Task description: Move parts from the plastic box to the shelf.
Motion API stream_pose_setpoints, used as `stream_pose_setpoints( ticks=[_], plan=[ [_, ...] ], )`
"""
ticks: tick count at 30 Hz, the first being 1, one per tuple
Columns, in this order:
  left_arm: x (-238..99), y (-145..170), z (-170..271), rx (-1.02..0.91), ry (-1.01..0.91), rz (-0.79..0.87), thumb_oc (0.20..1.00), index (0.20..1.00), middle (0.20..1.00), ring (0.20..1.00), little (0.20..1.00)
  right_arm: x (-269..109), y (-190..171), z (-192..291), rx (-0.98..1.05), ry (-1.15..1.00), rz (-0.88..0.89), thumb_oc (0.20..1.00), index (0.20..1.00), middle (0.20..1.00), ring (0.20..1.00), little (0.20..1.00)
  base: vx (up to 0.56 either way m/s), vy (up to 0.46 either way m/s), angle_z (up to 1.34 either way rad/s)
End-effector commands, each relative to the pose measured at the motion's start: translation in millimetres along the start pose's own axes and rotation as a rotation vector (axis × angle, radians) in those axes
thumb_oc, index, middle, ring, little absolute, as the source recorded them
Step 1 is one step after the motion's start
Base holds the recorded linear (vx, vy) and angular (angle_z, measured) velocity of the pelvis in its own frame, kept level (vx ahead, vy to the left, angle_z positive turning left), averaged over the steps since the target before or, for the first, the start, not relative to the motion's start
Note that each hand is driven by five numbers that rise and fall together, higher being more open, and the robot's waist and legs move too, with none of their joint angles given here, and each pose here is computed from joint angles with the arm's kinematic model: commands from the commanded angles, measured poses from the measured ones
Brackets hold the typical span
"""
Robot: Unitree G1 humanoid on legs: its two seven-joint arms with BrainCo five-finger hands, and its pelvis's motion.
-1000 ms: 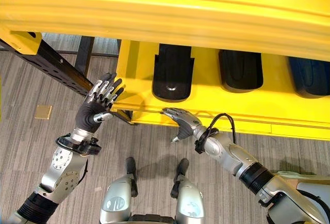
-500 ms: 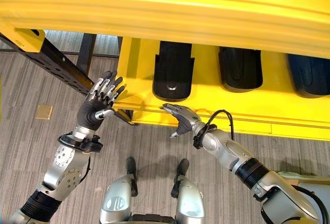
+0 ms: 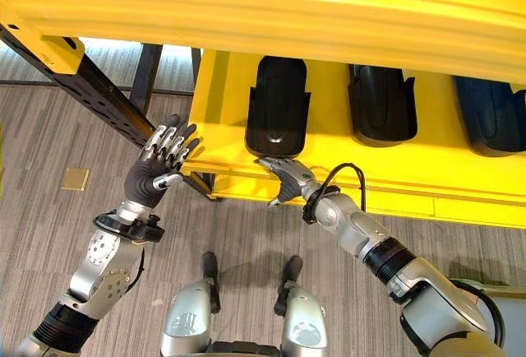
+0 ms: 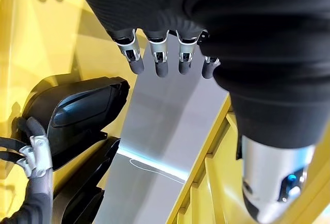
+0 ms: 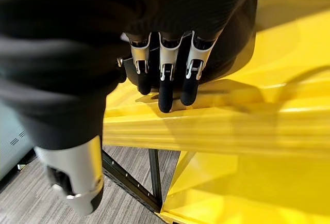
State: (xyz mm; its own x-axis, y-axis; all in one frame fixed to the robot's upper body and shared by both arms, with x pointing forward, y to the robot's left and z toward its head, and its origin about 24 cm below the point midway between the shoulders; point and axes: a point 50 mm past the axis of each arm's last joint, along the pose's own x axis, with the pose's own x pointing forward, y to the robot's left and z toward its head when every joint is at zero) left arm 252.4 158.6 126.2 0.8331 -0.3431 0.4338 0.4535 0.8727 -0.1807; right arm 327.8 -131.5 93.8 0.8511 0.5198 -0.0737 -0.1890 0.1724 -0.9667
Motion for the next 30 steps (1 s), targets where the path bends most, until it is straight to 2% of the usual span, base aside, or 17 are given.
stream_pose_setpoints(
  ticks=[1, 30],
  plan=[
    [2.6, -7.9, 9.4, 0.022, -0.066, -0.059, 1.000, 1.000, 1.000, 1.000, 1.000, -7.9, 25.7, -22.8, -0.047, 0.128, 0.144, 1.000, 1.000, 1.000, 1.000, 1.000, 0.00, 0.000, 0.00],
    [6.4, -10.9, 2.6, 0.008, -0.021, -0.106, 1.000, 1.000, 1.000, 1.000, 1.000, -2.0, 0.6, -61.4, -0.165, 0.266, 0.170, 1.000, 1.000, 1.000, 1.000, 1.000, 0.00, -0.003, 0.00]
  ],
)
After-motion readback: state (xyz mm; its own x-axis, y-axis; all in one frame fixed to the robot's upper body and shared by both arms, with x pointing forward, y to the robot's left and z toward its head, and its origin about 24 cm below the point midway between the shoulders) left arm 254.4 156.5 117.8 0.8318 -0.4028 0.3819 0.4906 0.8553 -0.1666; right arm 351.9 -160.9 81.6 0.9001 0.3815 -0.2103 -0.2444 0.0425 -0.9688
